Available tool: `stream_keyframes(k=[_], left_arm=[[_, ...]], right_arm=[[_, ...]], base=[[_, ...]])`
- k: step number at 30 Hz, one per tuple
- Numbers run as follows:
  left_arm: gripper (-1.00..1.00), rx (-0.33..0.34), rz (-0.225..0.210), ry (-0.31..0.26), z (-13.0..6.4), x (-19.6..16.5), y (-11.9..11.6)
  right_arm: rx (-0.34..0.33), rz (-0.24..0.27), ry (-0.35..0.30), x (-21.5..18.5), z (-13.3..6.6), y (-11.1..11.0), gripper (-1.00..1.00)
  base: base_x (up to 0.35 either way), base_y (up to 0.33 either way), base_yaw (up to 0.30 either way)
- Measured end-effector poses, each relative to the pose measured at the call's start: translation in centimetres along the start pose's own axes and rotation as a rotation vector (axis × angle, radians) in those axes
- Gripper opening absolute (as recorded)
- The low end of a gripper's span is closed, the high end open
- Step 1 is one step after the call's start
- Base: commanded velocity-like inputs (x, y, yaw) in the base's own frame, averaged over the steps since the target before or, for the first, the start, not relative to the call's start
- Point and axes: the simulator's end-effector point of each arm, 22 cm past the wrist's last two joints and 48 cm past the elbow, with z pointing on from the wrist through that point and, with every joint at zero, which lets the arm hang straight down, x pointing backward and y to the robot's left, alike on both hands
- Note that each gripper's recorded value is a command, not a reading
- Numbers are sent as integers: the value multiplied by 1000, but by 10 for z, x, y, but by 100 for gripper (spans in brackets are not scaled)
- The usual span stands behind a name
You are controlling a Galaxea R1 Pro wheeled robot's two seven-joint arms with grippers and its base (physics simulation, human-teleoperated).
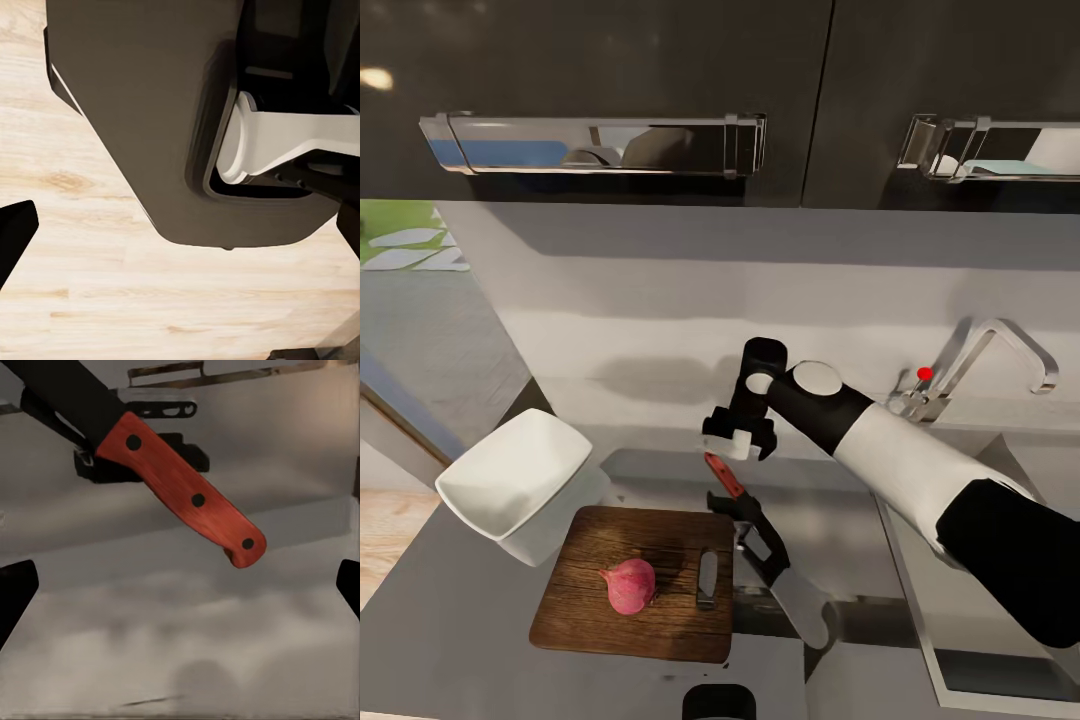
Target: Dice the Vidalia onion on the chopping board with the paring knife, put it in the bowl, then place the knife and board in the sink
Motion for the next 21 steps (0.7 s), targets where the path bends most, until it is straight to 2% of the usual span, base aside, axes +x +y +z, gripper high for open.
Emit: stream_keyframes(k=[7, 11, 12, 13, 21], left_arm=[[100, 0, 0, 0, 0, 0, 0], [100, 0, 0, 0, 0, 0, 0], [100, 0, 0, 0, 0, 0, 0], [100, 0, 0, 0, 0, 0, 0], [100, -1, 0, 1, 0, 1, 0]], right_arm=[[-4, 2, 28, -3, -2, -14, 100], [-1, 37, 34, -3, -2, -17, 100], [5, 78, 39, -1, -2, -17, 100], [6, 90, 42, 0, -2, -17, 100], [-29, 107, 92, 12, -1, -6, 100]], base=[[0, 0, 0], [0, 0, 0], [0, 0, 0], [0, 0, 0], [0, 0, 0]])
